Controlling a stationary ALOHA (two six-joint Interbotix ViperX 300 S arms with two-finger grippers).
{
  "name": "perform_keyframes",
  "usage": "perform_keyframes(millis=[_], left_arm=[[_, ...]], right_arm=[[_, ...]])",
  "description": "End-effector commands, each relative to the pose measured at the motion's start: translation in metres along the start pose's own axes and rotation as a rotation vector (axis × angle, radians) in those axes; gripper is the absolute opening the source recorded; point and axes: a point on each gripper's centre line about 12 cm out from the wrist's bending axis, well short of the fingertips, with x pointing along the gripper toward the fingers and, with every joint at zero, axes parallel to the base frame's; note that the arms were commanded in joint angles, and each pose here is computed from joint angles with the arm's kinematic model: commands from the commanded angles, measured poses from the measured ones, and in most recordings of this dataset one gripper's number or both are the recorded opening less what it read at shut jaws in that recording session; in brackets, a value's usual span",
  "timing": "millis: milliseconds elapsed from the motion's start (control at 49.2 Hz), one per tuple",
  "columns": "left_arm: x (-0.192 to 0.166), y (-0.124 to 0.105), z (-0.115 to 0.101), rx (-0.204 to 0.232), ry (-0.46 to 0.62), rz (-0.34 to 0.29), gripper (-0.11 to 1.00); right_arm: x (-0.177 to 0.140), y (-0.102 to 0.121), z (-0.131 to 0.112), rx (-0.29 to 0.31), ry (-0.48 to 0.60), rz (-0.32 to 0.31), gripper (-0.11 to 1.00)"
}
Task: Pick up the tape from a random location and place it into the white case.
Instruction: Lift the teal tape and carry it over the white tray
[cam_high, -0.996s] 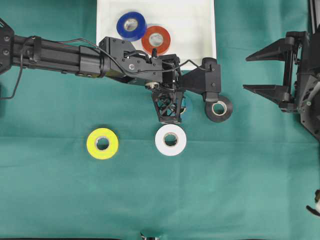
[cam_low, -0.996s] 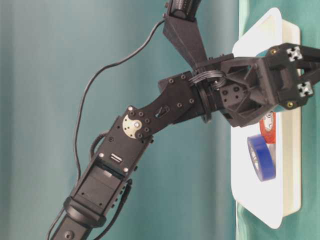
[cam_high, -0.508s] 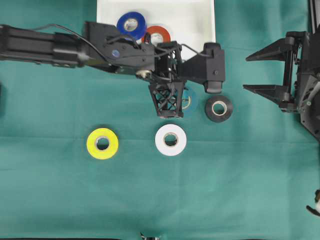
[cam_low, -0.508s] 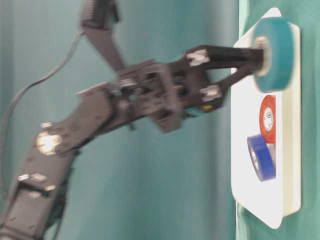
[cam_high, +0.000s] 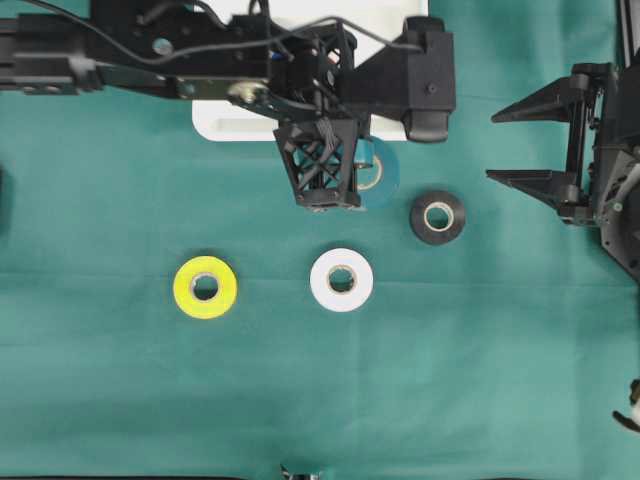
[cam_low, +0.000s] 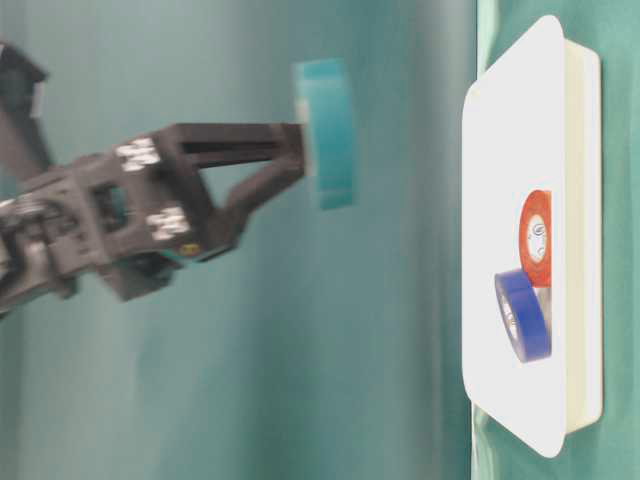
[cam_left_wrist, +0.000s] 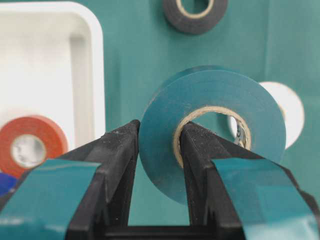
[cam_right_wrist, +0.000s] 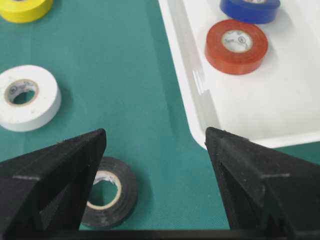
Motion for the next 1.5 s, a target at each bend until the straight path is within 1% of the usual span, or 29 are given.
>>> perform_keyframes(millis=[0, 163, 285, 1484], left_arm=[[-0.046, 0.002, 0.016, -0.001, -0.101, 0.008, 0.22], [-0.066, 0.002, 0.016, -0.003, -0.113, 0.009, 0.22], [-0.073, 0.002, 0.015, -0.004, -0.107, 0.008, 0.22], [-0.072, 0.004, 0.015, -0.008, -0.109, 0.011, 0.22]], right_arm=[[0.000, 0.002, 0.009, 0.003, -0.024, 0.005, 0.84], [0.000, 0.002, 0.009, 0.002, -0.023, 0.007, 0.84], [0.000, 0.002, 0.009, 0.002, -0.023, 0.007, 0.84], [0.000, 0.002, 0.009, 0.002, -0.022, 0.006, 0.84]])
